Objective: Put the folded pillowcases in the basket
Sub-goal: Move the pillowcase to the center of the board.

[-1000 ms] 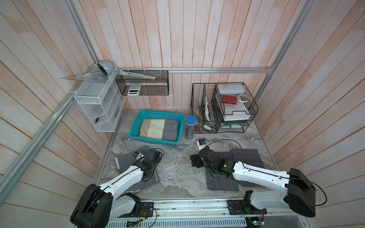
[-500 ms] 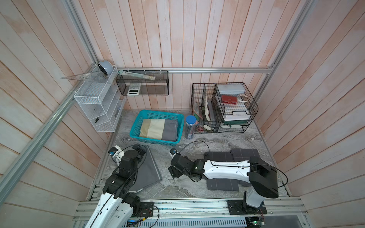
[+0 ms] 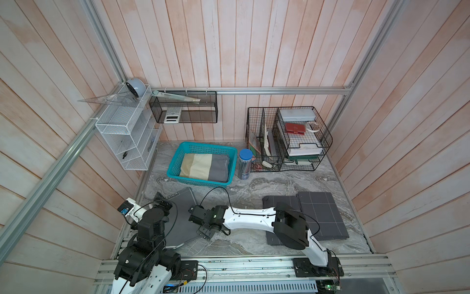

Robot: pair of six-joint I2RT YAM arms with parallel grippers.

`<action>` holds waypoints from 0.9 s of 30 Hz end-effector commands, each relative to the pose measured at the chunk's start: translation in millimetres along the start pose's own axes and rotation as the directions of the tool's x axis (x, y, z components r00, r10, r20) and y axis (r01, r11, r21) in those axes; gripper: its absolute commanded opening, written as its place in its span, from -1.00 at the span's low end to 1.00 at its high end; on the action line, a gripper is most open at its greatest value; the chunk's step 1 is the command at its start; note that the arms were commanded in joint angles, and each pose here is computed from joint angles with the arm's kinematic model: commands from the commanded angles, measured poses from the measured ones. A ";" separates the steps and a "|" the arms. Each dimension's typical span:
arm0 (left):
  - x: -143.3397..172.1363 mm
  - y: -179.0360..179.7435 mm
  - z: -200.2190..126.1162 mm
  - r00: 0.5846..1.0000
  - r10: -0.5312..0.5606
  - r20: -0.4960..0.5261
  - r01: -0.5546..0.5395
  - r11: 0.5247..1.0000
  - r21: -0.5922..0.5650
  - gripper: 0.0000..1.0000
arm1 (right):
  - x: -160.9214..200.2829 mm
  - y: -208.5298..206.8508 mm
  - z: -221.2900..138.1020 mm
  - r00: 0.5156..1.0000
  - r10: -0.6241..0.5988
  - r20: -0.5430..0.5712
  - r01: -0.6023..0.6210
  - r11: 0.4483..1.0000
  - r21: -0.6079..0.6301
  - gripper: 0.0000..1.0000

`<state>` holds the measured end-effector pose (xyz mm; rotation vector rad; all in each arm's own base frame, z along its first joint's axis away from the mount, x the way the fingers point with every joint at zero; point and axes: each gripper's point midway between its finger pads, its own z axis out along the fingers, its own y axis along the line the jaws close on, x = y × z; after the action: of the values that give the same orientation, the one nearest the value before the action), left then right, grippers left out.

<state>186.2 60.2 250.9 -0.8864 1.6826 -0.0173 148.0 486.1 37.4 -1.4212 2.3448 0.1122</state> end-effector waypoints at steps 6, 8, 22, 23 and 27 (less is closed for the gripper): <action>2.8 9.1 3.4 0.998 0.062 0.016 -0.062 0.997 -0.044 1.00 | 9.3 -13.8 8.6 0.989 -0.067 -0.129 0.086 0.986 0.142 0.78; 2.2 9.4 3.1 0.998 0.061 0.018 -0.060 0.997 -0.043 1.00 | 11.4 -19.3 8.4 0.991 -0.047 -0.122 0.066 0.986 0.154 0.78; -4.5 12.9 -0.2 0.998 0.053 0.041 -0.051 0.997 -0.059 1.00 | 23.2 -67.4 -3.9 0.984 0.164 -0.066 -0.155 0.980 0.122 0.77; -5.5 13.3 -0.6 0.998 0.052 0.045 -0.049 0.997 -0.060 1.00 | 27.2 -75.4 -6.9 0.982 0.180 -0.056 -0.171 0.976 0.138 0.77; -6.1 12.0 -0.6 0.998 0.050 0.045 -0.048 0.997 -0.056 1.00 | 36.4 -99.0 -24.4 0.975 0.220 -0.008 -0.215 0.957 0.197 0.77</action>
<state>183.0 67.8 247.0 -0.8793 1.6823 0.0617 202.6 404.3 32.4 -1.1902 2.5026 -0.0977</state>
